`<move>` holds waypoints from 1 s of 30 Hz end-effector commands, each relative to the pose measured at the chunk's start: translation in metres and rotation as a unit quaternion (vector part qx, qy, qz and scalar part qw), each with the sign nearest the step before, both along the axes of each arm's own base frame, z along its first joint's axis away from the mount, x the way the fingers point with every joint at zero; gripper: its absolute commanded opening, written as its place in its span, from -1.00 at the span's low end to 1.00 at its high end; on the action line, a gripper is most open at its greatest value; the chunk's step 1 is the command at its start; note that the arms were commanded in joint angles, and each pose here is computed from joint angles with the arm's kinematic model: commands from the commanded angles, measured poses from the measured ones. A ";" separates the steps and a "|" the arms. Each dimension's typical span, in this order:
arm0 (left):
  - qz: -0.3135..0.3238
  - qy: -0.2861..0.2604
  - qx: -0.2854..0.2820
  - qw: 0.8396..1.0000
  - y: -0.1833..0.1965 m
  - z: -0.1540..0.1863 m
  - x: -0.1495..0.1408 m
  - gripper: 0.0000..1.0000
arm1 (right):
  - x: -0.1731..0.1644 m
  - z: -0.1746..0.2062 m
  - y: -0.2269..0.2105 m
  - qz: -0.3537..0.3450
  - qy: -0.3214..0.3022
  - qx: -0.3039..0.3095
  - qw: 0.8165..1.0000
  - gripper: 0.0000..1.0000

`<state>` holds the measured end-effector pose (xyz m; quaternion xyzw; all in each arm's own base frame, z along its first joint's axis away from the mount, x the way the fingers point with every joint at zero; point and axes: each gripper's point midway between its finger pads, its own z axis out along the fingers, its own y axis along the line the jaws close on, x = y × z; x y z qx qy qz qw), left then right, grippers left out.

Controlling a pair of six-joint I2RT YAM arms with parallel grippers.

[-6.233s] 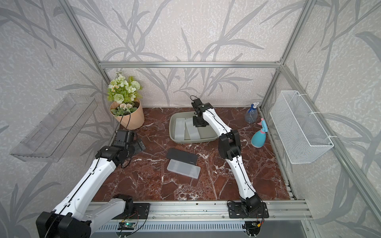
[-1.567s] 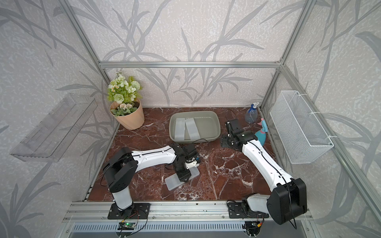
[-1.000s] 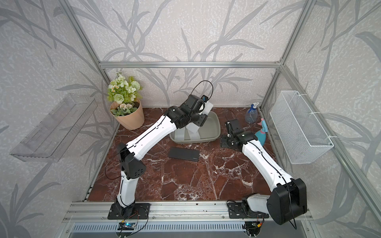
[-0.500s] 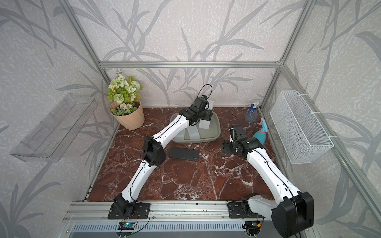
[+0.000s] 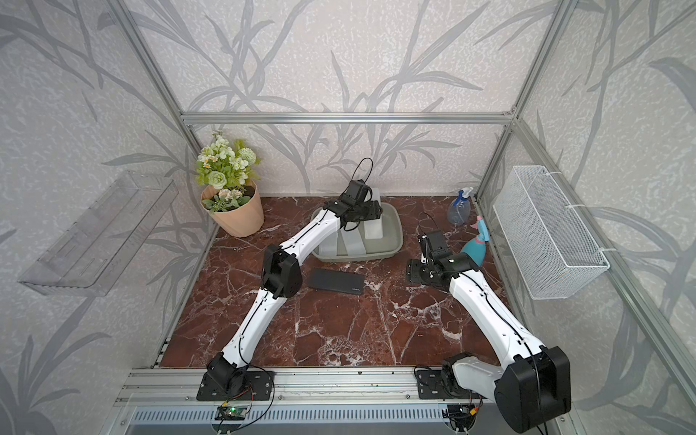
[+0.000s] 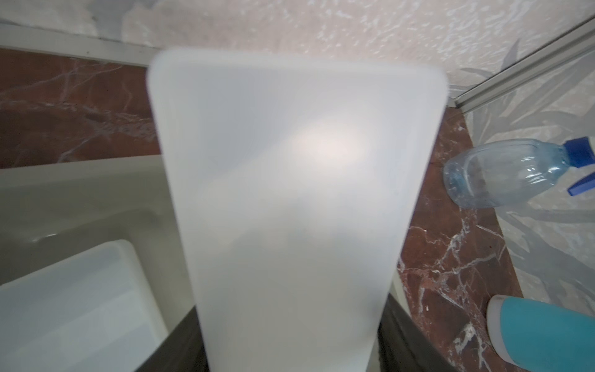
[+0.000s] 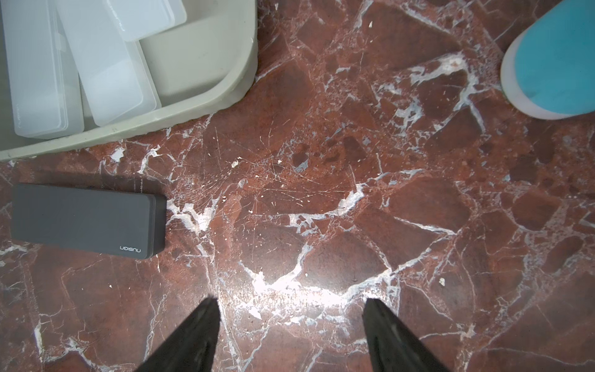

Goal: Put the pencil case into the storage box
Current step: Place the pencil case at the storage box.

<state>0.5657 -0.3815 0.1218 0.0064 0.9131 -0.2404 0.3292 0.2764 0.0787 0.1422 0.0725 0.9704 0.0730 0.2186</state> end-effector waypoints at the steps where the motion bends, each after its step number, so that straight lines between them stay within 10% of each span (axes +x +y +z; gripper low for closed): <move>1: 0.001 0.049 -0.001 0.999 0.011 -0.022 -0.006 0.31 | 0.003 -0.003 -0.003 -0.011 0.007 -0.004 1.000 0.50; 13: -0.017 0.110 -0.072 0.991 -0.020 -0.040 -0.026 0.34 | 0.004 -0.010 -0.002 -0.007 0.019 -0.006 1.000 0.50; 30: 0.038 0.198 0.018 0.979 0.051 -0.072 -0.042 0.53 | -0.008 -0.011 -0.011 -0.013 0.019 -0.010 1.000 0.51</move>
